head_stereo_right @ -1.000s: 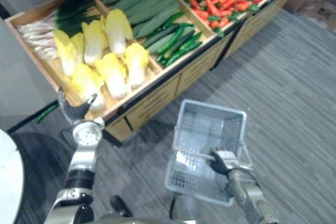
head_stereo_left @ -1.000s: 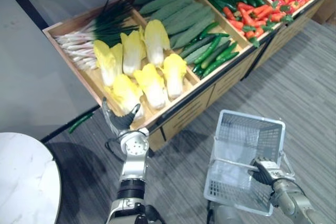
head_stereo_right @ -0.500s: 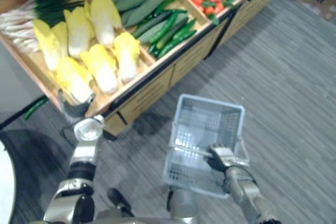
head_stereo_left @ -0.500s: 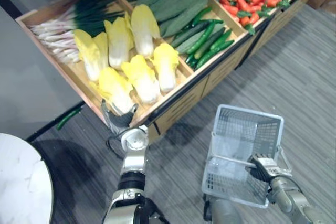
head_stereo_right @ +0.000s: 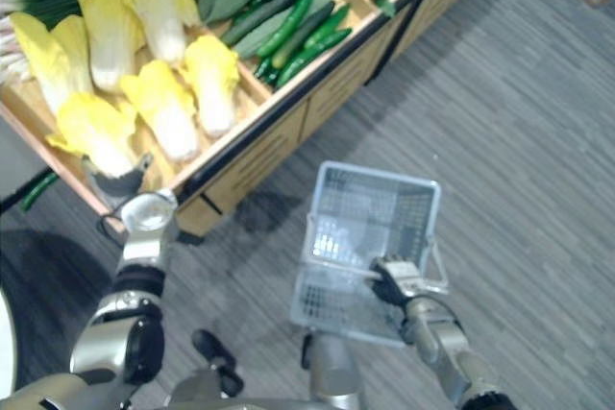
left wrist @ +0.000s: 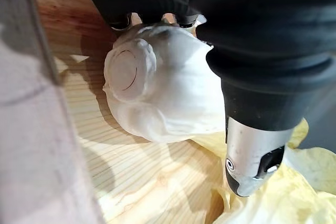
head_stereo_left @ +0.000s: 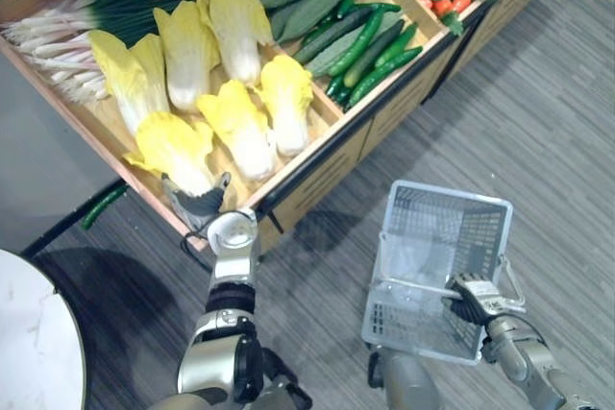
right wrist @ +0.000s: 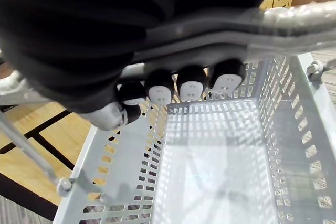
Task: Pick vegetable in the basket
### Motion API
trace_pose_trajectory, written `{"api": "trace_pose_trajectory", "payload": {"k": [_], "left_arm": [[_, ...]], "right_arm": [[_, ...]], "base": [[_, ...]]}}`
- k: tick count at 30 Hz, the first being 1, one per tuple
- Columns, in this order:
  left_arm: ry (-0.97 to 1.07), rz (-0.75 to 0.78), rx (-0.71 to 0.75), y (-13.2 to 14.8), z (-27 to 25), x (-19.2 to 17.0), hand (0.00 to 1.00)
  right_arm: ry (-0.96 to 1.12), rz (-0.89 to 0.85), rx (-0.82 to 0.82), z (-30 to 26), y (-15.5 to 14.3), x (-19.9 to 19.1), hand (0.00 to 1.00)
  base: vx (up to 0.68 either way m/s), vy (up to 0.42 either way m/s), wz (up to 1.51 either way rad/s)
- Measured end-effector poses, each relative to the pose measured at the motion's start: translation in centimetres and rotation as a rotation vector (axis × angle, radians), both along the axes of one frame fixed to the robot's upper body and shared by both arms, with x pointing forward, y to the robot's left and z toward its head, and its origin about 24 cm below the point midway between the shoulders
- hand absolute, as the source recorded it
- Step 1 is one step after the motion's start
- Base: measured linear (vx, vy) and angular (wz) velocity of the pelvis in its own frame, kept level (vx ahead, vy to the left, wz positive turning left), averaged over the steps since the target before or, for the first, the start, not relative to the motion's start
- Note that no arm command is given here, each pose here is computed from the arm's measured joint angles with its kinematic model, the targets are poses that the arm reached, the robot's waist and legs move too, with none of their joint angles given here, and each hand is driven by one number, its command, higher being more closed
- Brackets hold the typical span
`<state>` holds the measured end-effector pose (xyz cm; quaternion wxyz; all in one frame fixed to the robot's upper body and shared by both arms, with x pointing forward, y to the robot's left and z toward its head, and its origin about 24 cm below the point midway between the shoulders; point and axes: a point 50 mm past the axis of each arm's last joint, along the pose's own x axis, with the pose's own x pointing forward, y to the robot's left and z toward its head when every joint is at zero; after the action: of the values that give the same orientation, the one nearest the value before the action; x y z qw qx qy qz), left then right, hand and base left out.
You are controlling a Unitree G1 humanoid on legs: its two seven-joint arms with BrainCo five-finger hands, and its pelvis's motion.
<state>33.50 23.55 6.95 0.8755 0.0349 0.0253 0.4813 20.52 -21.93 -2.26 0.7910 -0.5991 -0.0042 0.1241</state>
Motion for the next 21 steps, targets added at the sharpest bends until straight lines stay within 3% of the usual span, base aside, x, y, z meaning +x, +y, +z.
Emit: {"api": "trace_pose_trajectory", "payload": {"k": [7,8,21], "left_arm": [[0.009,0.02,0.012,0.6,0.6,1.0,0.0],[0.019,0.022,0.009,0.7,0.6,1.1,1.0],[0.026,0.036,-0.074,3.5,1.3,1.7,1.0]], "right_arm": [[-0.012,0.011,0.005,0.0,0.2,0.0,1.0],[-0.013,0.016,0.007,0.0,0.2,0.0,1.0],[-0.018,0.031,0.017,-0.2,0.4,-0.2,1.0]], "base": [[-0.02,-0.015,0.01],[-0.03,-0.03,-0.02],[-0.01,-0.01,-0.02]]}}
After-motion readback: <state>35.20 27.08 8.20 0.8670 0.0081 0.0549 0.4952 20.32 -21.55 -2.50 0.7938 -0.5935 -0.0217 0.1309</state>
